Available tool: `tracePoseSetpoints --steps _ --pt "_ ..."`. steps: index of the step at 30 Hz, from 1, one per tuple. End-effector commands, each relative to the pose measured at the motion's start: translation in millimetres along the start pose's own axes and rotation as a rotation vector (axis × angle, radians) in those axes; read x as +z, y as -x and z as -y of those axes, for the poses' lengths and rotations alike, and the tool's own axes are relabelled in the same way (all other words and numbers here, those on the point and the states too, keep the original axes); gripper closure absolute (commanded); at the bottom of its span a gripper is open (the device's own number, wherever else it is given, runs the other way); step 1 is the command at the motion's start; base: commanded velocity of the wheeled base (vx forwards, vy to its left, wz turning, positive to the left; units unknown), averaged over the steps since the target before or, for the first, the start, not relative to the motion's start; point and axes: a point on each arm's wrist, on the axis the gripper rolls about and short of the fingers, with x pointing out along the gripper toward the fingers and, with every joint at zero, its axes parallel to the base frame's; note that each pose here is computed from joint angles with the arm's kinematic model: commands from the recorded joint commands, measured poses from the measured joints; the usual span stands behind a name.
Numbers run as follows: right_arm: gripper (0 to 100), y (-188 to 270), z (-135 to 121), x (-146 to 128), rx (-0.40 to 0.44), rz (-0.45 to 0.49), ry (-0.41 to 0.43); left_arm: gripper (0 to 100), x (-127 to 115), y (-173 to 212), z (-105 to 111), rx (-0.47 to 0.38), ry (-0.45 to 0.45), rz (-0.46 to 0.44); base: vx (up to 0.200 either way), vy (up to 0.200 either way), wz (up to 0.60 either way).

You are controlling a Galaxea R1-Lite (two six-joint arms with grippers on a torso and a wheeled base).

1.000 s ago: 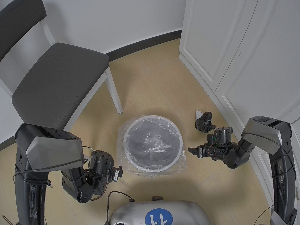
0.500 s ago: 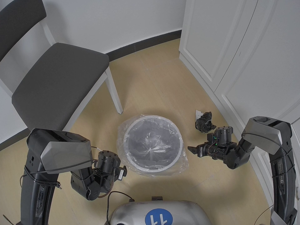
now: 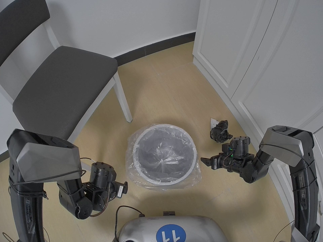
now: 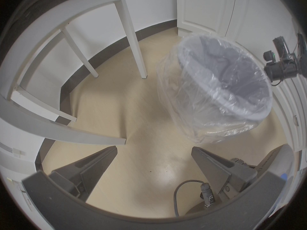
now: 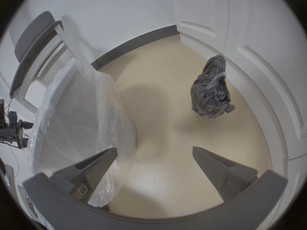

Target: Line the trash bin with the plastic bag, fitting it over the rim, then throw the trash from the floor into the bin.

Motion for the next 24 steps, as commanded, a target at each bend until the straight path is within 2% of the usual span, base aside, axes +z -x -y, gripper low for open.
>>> tracePoseSetpoints --steps 1,8,24 --pt "0 1 -1 0 0.003 0.003 0.001 0 18 20 -8 -0.001 0.020 0.064 0.000 0.000 0.00" --pt "0 1 -1 2 0.003 0.010 0.000 0 36 6 -5 0.006 0.047 0.121 0.000 0.000 0.00" --pt "0 -9 -12 -10 0.032 0.037 0.005 0 24 -63 9 0.038 0.050 0.104 0.000 0.000 0.00"
